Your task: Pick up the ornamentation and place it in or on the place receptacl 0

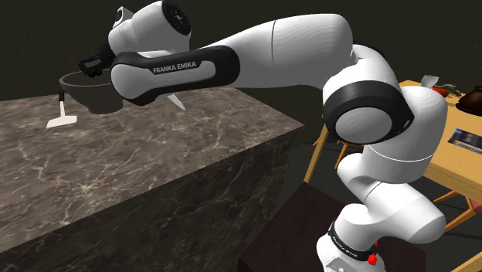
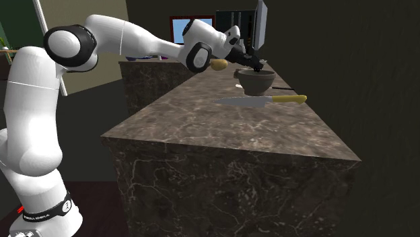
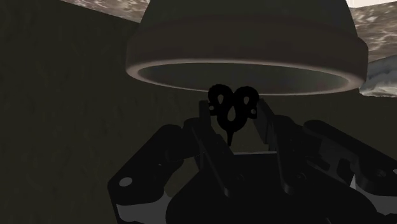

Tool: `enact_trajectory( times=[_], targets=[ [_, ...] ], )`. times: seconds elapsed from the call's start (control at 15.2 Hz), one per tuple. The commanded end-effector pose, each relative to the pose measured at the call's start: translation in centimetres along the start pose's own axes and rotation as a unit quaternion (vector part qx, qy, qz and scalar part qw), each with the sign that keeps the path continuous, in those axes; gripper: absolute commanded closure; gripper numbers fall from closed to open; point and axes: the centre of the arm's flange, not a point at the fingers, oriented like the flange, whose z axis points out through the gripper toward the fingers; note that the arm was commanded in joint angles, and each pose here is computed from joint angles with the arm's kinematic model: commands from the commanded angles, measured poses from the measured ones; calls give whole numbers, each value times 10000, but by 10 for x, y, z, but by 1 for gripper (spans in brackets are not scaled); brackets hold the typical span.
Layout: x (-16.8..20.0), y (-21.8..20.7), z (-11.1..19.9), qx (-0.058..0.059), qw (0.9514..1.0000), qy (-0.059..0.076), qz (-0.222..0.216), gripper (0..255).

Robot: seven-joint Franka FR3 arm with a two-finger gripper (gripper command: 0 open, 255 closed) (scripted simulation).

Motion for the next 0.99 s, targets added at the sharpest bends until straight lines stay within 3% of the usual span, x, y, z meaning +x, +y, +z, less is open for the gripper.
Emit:
enact_trajectory(
  times=[0.0,0.07,0.13,0.46,0.73,0.92],
  targets=[
    [0,0,0,0,10000,0,0,255],
    [0,0,0,0,10000,0,0,255],
    [0,0,0,0,10000,0,0,0],
    [0,0,0,0,10000,0,0,0],
    [0,0,-50,0,10000,1,0,0],
    [0,0,-50,0,10000,0,0,0]
  ],
)
